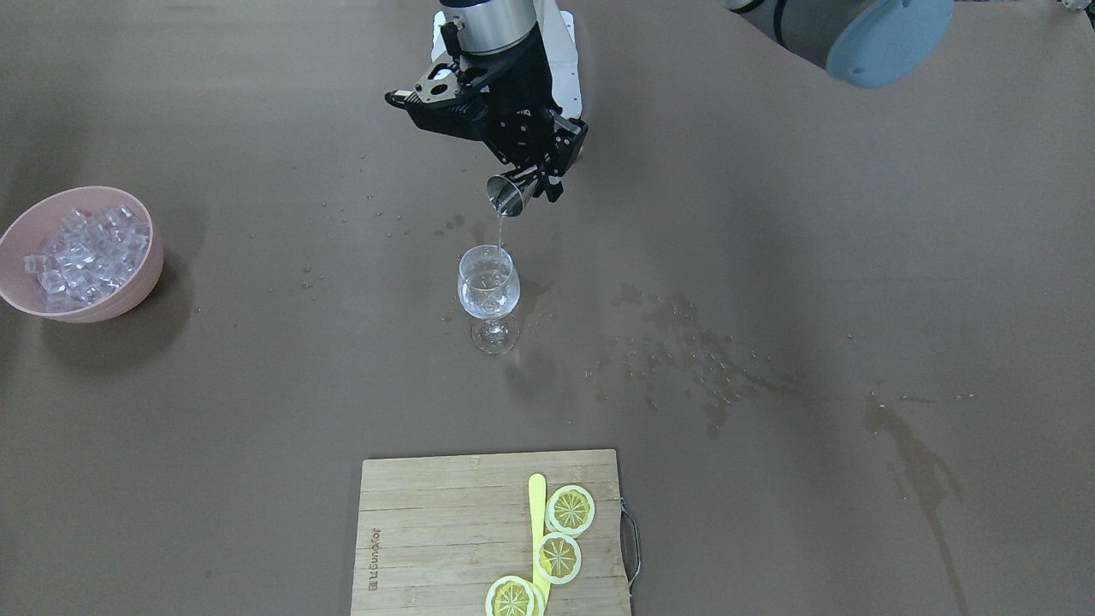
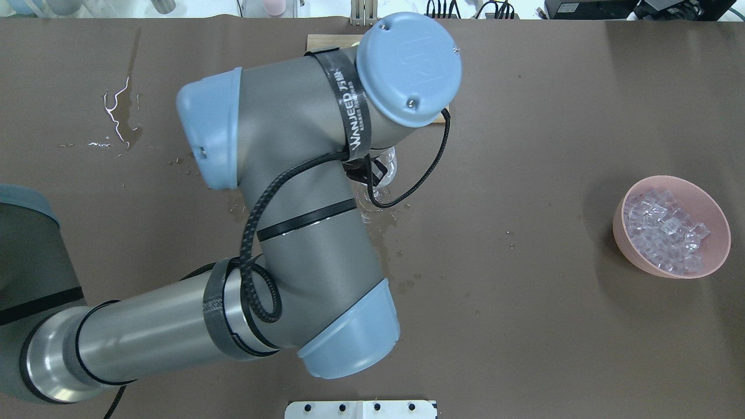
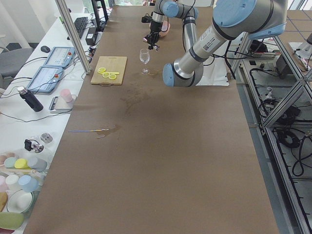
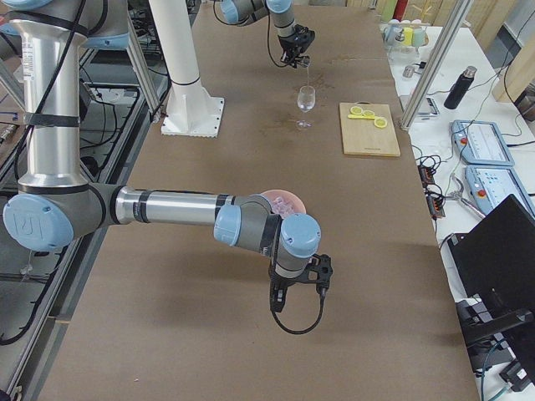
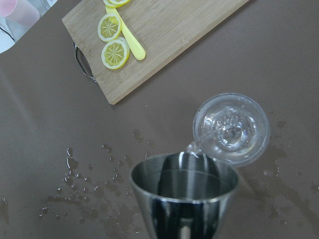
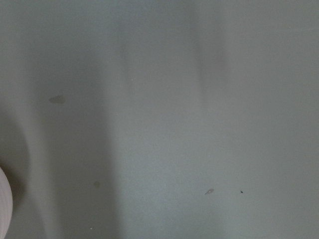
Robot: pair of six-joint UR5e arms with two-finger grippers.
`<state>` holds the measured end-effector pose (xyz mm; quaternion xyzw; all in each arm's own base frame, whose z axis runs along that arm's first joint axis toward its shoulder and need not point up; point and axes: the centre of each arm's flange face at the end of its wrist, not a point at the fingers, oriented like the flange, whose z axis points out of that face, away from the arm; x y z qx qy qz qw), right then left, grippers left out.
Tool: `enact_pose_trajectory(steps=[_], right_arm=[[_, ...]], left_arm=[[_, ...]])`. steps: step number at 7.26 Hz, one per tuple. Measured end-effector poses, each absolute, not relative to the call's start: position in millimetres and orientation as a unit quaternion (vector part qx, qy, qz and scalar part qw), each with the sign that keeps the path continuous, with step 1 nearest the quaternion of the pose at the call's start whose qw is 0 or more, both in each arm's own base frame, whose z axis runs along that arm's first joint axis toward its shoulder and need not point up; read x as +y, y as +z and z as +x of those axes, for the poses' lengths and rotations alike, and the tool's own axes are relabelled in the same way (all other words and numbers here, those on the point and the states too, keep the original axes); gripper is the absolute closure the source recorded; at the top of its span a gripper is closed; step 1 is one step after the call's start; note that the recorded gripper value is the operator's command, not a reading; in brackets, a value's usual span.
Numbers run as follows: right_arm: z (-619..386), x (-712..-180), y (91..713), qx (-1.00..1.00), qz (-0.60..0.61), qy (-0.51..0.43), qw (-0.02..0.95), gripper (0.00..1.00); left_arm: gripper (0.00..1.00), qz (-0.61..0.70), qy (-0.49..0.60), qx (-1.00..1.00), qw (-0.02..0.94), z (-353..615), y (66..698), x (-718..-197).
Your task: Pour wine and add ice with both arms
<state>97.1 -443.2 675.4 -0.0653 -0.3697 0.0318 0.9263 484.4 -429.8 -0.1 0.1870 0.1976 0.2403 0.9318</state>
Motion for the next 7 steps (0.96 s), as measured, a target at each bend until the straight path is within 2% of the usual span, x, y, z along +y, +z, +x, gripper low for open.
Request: enact_pose_trajectory(steps=[7], right_arm=[[96, -444, 676, -0.376, -0.067, 0.034, 0.923, 0.0]], left_arm=[[1.0, 0.123, 0.273, 0.123, 0.946, 502, -18, -444]])
